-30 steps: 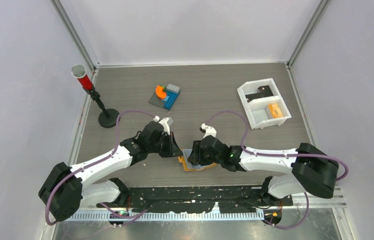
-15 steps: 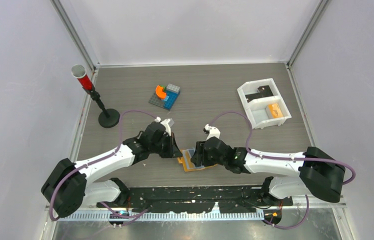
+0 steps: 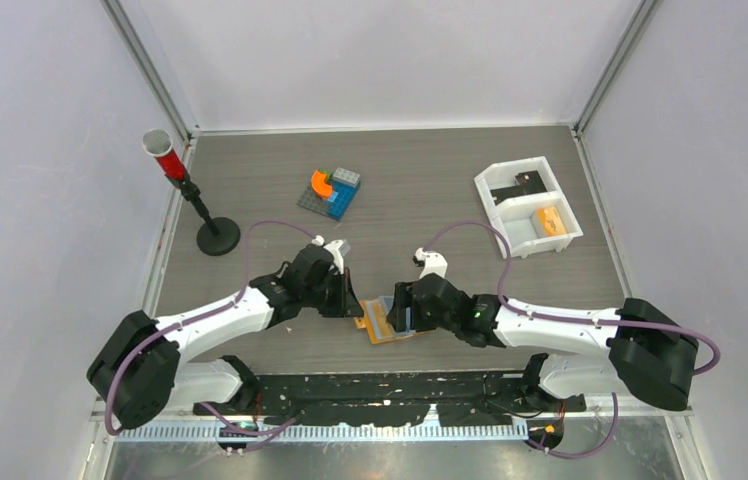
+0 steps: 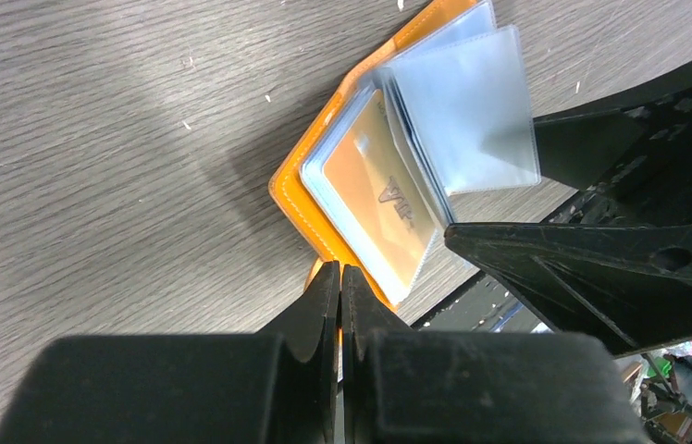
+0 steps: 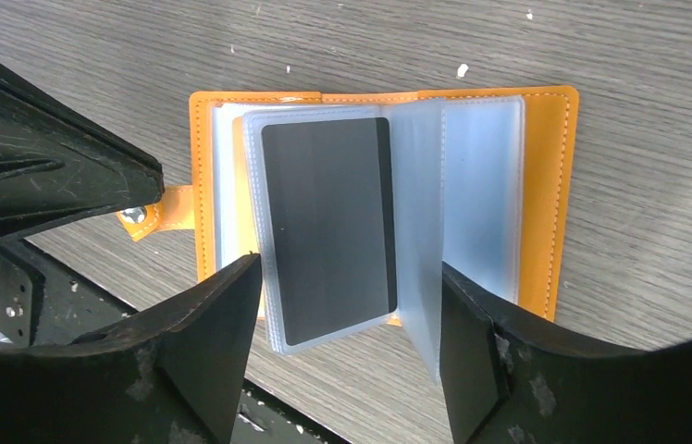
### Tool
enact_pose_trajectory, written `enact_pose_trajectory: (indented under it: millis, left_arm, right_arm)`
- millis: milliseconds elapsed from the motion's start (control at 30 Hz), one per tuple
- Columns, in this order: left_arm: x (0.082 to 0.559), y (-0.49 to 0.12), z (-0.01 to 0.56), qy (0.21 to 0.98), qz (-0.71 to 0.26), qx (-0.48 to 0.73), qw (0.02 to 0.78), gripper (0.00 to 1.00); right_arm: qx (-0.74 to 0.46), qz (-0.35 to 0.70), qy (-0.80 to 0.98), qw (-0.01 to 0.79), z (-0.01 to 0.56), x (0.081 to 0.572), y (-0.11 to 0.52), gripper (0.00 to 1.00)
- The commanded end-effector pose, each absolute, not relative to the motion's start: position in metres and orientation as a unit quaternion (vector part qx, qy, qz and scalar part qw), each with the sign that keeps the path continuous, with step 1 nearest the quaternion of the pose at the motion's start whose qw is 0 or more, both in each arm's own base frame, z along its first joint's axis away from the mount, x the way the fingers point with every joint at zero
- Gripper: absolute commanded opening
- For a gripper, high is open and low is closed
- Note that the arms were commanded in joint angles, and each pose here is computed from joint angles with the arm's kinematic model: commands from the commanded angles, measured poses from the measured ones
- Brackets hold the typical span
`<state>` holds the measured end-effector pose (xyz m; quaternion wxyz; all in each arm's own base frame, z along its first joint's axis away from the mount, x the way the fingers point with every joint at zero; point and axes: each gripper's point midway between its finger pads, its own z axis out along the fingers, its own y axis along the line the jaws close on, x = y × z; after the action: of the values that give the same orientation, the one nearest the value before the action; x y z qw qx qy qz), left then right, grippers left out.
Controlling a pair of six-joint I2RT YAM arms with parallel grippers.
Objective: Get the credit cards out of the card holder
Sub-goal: Remove the credit card from the card holder.
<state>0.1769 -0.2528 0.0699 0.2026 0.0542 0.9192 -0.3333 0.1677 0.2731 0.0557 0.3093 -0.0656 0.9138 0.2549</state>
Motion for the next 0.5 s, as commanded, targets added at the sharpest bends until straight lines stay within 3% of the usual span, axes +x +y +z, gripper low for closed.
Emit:
enact_pose_trajectory:
  millis: [0,467]
  left_arm:
    - [0.183,-0.255,0.074,0.917,-0.328,0.072,0.215,0.00]
    - [0.186,-0.256,0.074,0.920,-0.318,0.083,0.215,0.00]
  right_arm:
    - [-0.067,0.230,0.912,0.334,0.065,0.178,0.265,0.76]
    - [-0.086,0.236,0.904,0.345,0.108,0.178,0.265,0.94]
